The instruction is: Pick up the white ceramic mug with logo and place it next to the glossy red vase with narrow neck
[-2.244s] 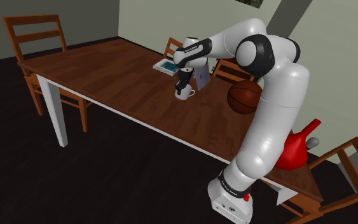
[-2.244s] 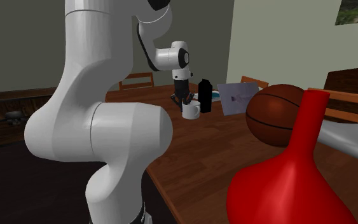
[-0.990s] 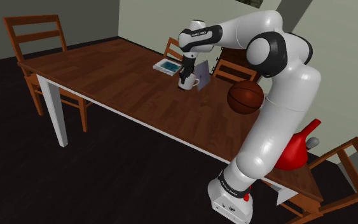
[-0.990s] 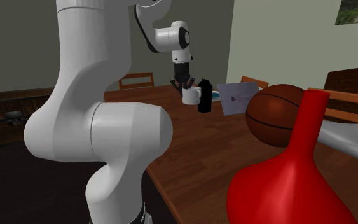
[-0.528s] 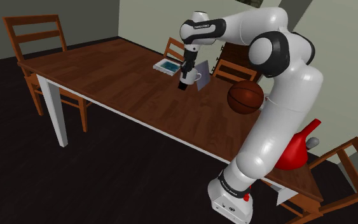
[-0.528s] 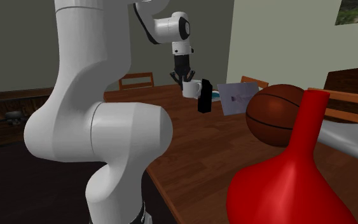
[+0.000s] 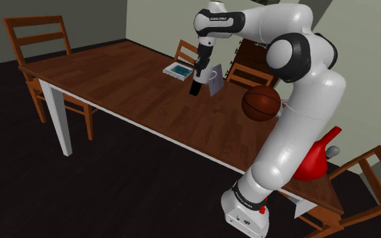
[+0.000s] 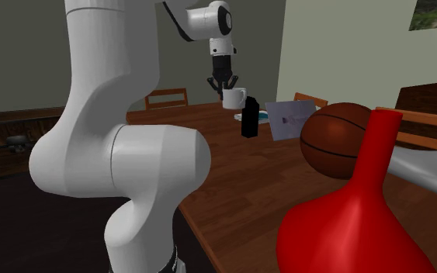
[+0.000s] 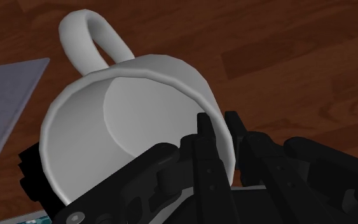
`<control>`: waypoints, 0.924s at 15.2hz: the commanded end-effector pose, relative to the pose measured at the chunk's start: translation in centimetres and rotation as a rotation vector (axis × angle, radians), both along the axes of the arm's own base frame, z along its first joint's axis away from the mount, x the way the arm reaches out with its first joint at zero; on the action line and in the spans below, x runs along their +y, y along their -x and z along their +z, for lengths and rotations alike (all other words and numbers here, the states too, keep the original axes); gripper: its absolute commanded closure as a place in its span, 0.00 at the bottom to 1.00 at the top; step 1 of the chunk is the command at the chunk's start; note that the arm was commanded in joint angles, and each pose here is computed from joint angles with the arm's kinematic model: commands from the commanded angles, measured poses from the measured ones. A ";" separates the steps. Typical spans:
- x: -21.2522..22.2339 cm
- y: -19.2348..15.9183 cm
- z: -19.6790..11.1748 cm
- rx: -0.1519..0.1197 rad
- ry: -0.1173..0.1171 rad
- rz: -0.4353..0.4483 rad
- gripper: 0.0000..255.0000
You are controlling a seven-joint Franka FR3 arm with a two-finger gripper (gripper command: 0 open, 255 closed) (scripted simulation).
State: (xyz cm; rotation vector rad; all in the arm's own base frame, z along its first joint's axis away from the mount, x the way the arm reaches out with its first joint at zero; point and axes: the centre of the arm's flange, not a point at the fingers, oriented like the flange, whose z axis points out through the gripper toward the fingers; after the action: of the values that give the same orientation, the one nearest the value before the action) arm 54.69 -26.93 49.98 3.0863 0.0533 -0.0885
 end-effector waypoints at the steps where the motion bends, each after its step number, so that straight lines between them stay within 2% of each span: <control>1: 0.0 0.1 1.1 0.000 0.000 0.000 1.00; 14: 0.0 0.1 7.9 0.000 0.000 0.000 1.00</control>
State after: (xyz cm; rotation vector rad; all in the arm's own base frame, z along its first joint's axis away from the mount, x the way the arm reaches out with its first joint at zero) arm 54.61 -26.94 57.52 3.0862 0.0533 -0.0884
